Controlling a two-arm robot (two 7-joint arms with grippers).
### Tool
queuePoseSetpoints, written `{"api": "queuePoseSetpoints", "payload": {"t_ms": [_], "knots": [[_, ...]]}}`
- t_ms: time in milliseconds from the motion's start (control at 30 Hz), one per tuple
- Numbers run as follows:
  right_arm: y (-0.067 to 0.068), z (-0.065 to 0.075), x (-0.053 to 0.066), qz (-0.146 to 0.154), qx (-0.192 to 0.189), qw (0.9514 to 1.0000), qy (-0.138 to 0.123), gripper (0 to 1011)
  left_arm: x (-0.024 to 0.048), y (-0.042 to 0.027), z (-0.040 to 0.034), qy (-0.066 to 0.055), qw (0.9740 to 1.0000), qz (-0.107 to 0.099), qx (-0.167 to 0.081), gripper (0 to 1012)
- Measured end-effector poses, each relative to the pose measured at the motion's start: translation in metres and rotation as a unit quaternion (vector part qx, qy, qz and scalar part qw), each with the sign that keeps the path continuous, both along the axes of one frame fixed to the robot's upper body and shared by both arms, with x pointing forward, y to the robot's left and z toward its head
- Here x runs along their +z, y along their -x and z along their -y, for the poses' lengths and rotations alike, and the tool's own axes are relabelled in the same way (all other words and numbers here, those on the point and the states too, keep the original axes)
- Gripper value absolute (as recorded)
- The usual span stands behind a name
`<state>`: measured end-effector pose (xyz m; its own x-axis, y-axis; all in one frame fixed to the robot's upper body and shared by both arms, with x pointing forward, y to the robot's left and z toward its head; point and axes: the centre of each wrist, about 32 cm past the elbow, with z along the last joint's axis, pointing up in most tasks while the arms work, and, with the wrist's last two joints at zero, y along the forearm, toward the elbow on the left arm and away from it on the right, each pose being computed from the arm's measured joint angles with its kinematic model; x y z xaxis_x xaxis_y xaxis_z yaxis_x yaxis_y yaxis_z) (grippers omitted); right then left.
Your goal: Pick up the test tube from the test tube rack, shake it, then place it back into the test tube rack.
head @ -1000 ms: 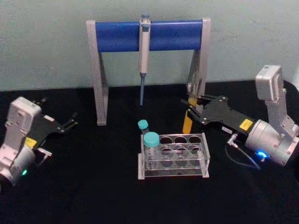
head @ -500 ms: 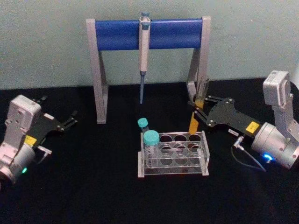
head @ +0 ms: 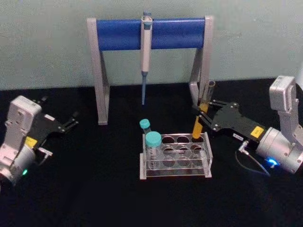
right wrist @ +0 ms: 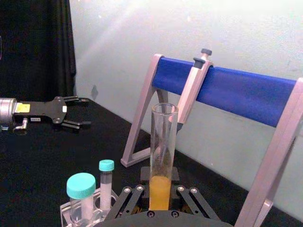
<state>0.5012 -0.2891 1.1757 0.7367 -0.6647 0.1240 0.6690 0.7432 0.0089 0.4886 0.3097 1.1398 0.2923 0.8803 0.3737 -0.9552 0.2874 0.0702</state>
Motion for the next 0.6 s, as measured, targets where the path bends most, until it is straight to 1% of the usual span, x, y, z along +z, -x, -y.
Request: {"api": "queuePoseSetpoints", "payload": {"t_ms": [600], "knots": [[-0.0017,0.0027,-0.0085,-0.012,0.002,0.9999,-0.008,225,0.0000,0.0000,0.0000,0.000,1.0000,0.000,0.000,1001]]}}
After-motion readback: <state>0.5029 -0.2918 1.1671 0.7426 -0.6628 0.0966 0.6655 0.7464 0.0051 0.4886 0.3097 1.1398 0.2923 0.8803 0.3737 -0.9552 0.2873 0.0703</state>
